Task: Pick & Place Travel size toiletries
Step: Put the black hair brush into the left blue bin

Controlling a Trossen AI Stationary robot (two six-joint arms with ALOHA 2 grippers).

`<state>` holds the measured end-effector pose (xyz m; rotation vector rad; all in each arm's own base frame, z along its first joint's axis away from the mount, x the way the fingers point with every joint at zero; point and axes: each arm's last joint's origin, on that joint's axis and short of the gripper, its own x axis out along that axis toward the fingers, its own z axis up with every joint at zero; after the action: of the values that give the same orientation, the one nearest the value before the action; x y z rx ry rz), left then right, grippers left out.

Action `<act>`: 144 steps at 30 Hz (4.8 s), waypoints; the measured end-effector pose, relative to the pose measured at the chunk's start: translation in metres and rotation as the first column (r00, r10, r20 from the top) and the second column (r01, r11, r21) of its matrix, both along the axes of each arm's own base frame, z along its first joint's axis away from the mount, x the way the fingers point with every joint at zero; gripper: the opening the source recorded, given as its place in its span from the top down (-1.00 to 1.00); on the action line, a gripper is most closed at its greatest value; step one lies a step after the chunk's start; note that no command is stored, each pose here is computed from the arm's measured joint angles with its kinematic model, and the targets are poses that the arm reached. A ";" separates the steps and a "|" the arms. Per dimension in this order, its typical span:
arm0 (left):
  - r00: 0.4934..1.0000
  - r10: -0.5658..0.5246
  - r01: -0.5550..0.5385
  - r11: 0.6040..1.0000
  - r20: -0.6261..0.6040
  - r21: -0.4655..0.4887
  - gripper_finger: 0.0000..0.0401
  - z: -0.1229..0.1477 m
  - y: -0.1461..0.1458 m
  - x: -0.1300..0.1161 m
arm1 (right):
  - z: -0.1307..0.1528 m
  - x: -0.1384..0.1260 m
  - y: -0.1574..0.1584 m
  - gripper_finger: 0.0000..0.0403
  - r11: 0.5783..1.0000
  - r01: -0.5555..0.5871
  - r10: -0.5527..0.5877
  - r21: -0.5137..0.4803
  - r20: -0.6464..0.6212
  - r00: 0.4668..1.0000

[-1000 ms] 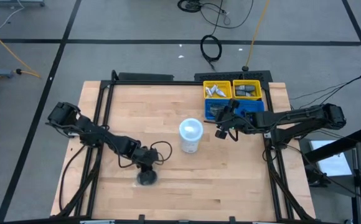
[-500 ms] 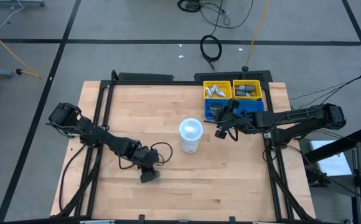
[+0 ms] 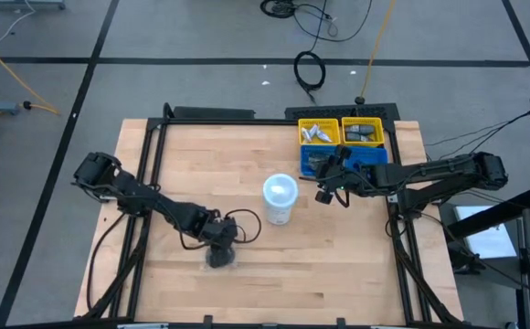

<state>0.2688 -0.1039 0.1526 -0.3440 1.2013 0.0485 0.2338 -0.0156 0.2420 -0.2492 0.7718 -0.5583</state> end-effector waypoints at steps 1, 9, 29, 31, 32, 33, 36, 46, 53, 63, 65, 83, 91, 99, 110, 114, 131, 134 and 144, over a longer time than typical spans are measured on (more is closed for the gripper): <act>1.000 -0.008 0.008 1.000 0.000 0.011 1.00 0.004 -0.001 0.002 | 0.000 0.000 0.000 0.18 1.000 0.000 0.000 0.000 0.000 1.000; 0.999 -0.045 0.044 0.991 0.002 0.130 1.00 0.041 -0.003 0.015 | 0.000 0.000 0.000 0.18 1.000 0.000 0.000 0.000 0.000 1.000; 0.982 -0.063 0.071 0.997 -0.180 0.037 0.63 0.045 -0.017 0.013 | 0.000 0.000 0.000 0.19 1.000 0.000 0.000 0.000 0.001 1.000; 0.977 -0.066 0.073 0.997 -0.201 0.027 0.49 0.041 -0.020 0.011 | 0.000 0.000 0.000 0.19 1.000 0.000 0.000 0.000 0.001 1.000; 0.977 -0.061 0.068 0.997 -0.204 0.028 0.42 0.040 -0.021 0.010 | 0.000 0.000 0.000 0.19 1.000 0.000 0.000 0.000 0.002 1.000; 0.977 -0.058 0.065 0.998 -0.206 0.027 0.35 0.040 -0.022 0.009 | 0.000 0.000 0.000 0.18 1.000 0.000 0.000 0.000 0.004 1.000; 0.975 -0.013 0.022 0.999 -0.221 0.037 0.15 0.036 -0.023 0.006 | 0.000 0.000 0.000 0.17 1.000 0.001 -0.001 0.000 0.005 1.000; 0.957 0.060 -0.051 0.998 -0.283 0.042 -0.19 0.005 -0.017 -0.011 | 0.000 0.000 0.000 0.18 1.000 0.000 0.000 0.001 0.007 1.000; 0.978 0.043 -0.045 0.999 -0.203 -0.008 -0.15 -0.011 -0.018 -0.014 | 0.000 0.000 0.000 0.19 1.000 0.000 0.000 0.001 0.007 1.000; 0.976 0.064 -0.065 0.998 -0.208 0.002 0.44 -0.016 -0.016 -0.017 | 0.000 0.000 0.000 0.20 1.000 0.000 0.000 0.001 0.007 1.000; 0.977 0.063 -0.062 0.998 -0.203 0.010 0.69 -0.016 -0.016 -0.017 | 0.000 0.000 0.000 0.21 1.000 0.001 -0.001 0.001 0.007 1.000; 0.992 0.111 -0.113 0.993 0.056 0.030 1.00 0.034 -0.007 -0.024 | 0.000 0.000 0.000 0.21 1.000 0.000 0.000 0.001 0.007 1.000; 0.913 0.218 -0.268 0.958 0.346 0.103 1.00 0.083 0.009 -0.040 | 0.005 0.005 0.001 0.20 1.000 -0.023 0.021 0.021 0.080 0.997; 0.774 0.197 -0.414 0.877 0.602 0.245 1.00 0.119 0.023 -0.053 | 0.015 0.015 0.004 0.21 0.988 -0.144 0.127 0.064 0.217 0.968; 0.656 0.130 -0.595 0.695 0.744 0.403 1.00 0.141 0.047 -0.040 | 0.032 0.024 0.004 0.21 0.987 -0.158 0.134 0.027 0.406 0.904; 0.636 0.123 -0.625 0.661 0.762 0.415 1.00 0.144 0.057 -0.031 | 0.038 0.026 0.004 0.21 0.987 -0.161 0.137 0.013 0.464 0.875; 0.590 0.034 -0.692 0.536 0.806 0.484 1.00 0.128 0.079 0.027 | 0.064 0.033 0.013 0.21 0.906 -0.421 0.255 0.046 0.734 0.630; 0.581 0.026 -0.700 0.526 0.813 0.483 1.00 0.127 0.080 0.030 | 0.065 0.036 0.016 0.20 0.904 -0.425 0.244 0.053 0.752 0.612; 0.579 0.039 -0.722 0.490 0.815 0.489 1.00 0.132 0.081 0.037 | 0.046 0.061 0.026 0.23 0.903 -0.427 0.235 0.043 0.783 0.576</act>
<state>0.3062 -0.0226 0.2848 0.1773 0.1445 0.8310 0.2945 0.0103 0.2884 0.0765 -0.0725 -0.1564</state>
